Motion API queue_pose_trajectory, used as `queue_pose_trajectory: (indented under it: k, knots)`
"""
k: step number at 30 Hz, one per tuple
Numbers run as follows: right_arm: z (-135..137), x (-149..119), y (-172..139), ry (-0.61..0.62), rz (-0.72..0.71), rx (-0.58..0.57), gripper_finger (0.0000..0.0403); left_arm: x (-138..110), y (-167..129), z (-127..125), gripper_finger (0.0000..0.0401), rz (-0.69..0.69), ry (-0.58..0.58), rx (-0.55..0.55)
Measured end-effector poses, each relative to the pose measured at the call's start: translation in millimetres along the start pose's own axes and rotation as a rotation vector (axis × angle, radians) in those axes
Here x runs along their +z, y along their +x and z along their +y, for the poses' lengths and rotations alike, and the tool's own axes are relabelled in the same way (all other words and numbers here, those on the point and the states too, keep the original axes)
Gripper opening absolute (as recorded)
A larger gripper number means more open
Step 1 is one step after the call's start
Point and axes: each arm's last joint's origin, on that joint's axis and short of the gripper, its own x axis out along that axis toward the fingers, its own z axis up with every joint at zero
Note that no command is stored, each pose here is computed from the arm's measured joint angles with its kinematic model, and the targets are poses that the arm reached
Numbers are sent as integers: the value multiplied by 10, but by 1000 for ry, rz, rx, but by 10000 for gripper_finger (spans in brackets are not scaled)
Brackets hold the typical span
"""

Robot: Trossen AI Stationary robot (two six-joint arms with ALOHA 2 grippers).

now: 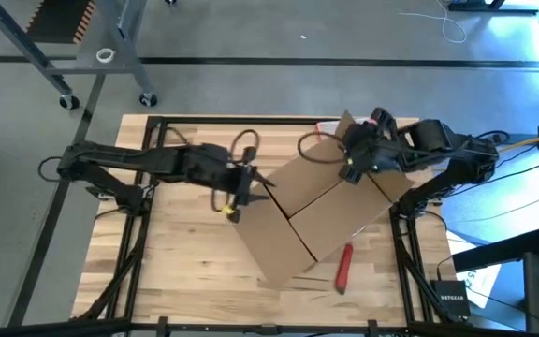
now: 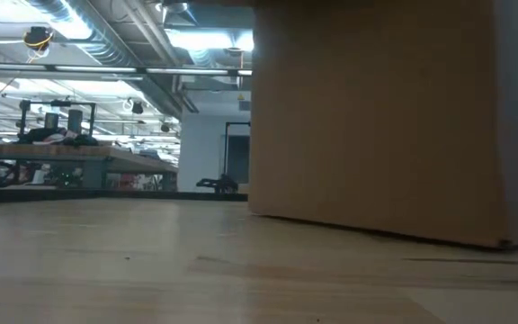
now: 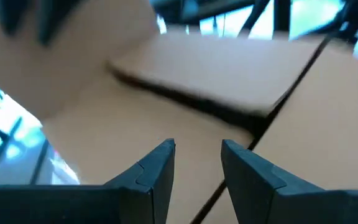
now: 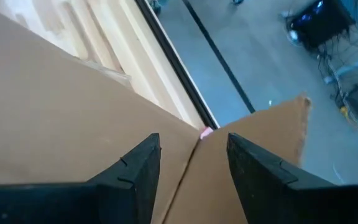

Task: Unpack boxes
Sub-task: Open the cardboard box using the utility knife

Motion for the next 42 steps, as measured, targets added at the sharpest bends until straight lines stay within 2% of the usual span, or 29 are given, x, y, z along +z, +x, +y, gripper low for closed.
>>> queue_pose_trajectory:
  k: [4,9,12,21,25,30,35,38,42]
  knots:
    - [-75,17,64,11,33,7,178,-226,245,51,127,110,-29,-75]
    - [-120,27,103,14,50,7,179,-341,277,25,127,224,-91,-117]
    - [-128,26,116,23,68,45,179,-314,167,-44,127,249,-138,-135]
    - [-200,-3,329,60,169,66,178,-183,-306,-246,127,289,-254,-161]
    - [-223,-28,435,73,207,51,179,-190,-345,-282,127,318,-295,-177]
    - [-103,-101,652,83,295,179,179,-172,-342,-304,127,308,-304,-174]
    - [59,-257,917,24,378,192,178,-161,-330,-302,127,294,-295,-169]
    - [149,-319,1049,19,399,244,178,-161,-329,-296,127,296,-292,-147]
    - [155,-313,1038,-11,399,292,178,-155,-316,-291,127,286,-289,-125]
